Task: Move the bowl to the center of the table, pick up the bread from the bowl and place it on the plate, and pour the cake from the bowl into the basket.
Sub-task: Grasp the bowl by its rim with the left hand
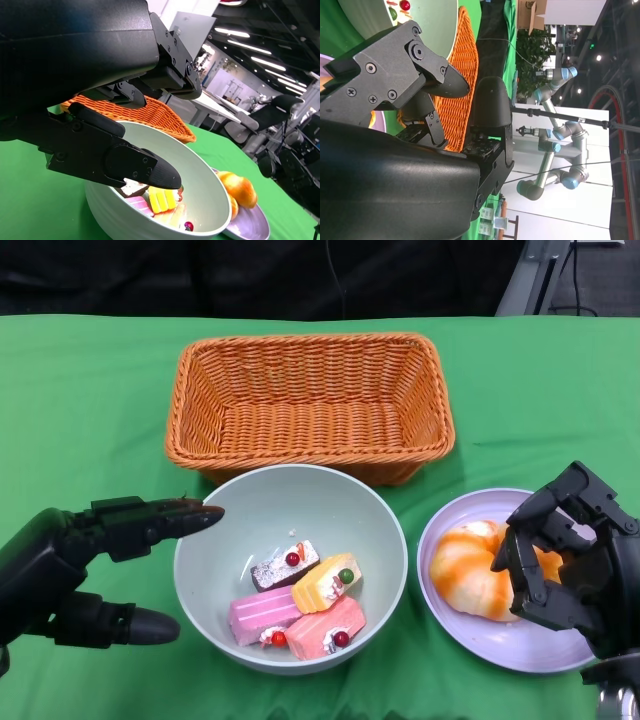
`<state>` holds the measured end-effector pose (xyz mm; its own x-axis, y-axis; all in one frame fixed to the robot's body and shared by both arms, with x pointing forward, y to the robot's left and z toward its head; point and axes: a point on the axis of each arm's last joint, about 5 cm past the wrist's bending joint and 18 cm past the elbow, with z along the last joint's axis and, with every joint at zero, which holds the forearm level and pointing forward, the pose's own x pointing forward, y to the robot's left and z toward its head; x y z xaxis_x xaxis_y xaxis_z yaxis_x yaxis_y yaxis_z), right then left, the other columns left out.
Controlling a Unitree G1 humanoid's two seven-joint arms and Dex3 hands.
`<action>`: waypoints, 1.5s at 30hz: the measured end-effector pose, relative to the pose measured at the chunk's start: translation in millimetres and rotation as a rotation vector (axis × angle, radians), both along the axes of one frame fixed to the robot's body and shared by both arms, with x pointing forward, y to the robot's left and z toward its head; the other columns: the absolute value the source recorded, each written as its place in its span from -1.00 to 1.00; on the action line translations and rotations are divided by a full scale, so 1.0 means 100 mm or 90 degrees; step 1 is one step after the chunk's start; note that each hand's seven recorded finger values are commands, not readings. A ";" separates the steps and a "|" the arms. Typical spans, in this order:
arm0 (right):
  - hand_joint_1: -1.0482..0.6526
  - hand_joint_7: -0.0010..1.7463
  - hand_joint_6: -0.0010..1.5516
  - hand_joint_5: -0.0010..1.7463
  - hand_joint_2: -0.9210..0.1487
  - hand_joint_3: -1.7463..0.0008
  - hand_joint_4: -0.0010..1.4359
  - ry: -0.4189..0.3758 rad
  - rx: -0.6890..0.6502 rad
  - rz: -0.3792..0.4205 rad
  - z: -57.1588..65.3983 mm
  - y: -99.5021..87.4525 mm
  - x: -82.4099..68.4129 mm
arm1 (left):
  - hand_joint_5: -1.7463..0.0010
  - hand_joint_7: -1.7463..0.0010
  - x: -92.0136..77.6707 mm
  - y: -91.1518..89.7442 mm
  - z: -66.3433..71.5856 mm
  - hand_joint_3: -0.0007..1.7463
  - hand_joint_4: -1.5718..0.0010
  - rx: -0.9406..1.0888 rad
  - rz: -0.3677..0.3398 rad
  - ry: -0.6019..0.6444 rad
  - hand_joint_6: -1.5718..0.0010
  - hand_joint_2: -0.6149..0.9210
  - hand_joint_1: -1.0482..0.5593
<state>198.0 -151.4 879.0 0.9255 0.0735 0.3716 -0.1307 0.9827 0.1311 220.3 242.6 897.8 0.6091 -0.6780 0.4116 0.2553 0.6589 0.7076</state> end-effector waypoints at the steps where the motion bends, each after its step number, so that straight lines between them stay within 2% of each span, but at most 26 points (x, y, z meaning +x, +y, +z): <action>1: 0.15 0.83 -0.34 1.00 -0.28 -0.34 -0.04 0.000 0.000 0.000 0.00 0.00 0.00 | 0.97 0.98 0.00 0.00 0.00 -0.90 0.28 0.005 -0.003 -0.001 0.31 1.00 -0.38; 17: 0.15 0.83 -0.35 1.00 -0.29 -0.34 -0.05 0.001 0.003 -0.003 0.00 0.00 0.00 | 0.96 0.97 -0.01 0.01 0.00 -0.89 0.21 0.031 -0.003 -0.016 0.25 1.00 -0.38; 24: 0.15 0.83 -0.34 1.00 -0.30 -0.33 -0.05 0.007 0.006 -0.003 -0.01 0.01 0.00 | 0.94 0.95 -0.01 0.02 0.09 -0.92 0.09 0.121 -0.014 -0.083 0.10 1.00 -0.39; 38: 0.14 0.82 -0.33 1.00 -0.30 -0.31 -0.03 0.008 0.018 -0.008 -0.01 0.05 0.00 | 0.96 0.98 0.05 -0.09 0.07 -0.91 0.03 0.201 -0.004 -0.115 0.05 1.00 -0.38; 41: 0.13 0.83 -0.32 1.00 -0.29 -0.31 -0.02 0.009 0.022 -0.010 -0.01 0.06 0.00 | 0.97 0.99 0.06 -0.14 0.04 -0.87 0.03 0.215 -0.003 -0.121 0.07 1.00 -0.39; 45: 0.12 0.82 -0.32 1.00 -0.29 -0.32 -0.02 0.011 0.024 -0.014 -0.02 0.06 -0.01 | 0.98 0.99 0.09 -0.21 -0.01 -0.90 0.01 0.252 -0.013 -0.110 0.07 1.00 -0.36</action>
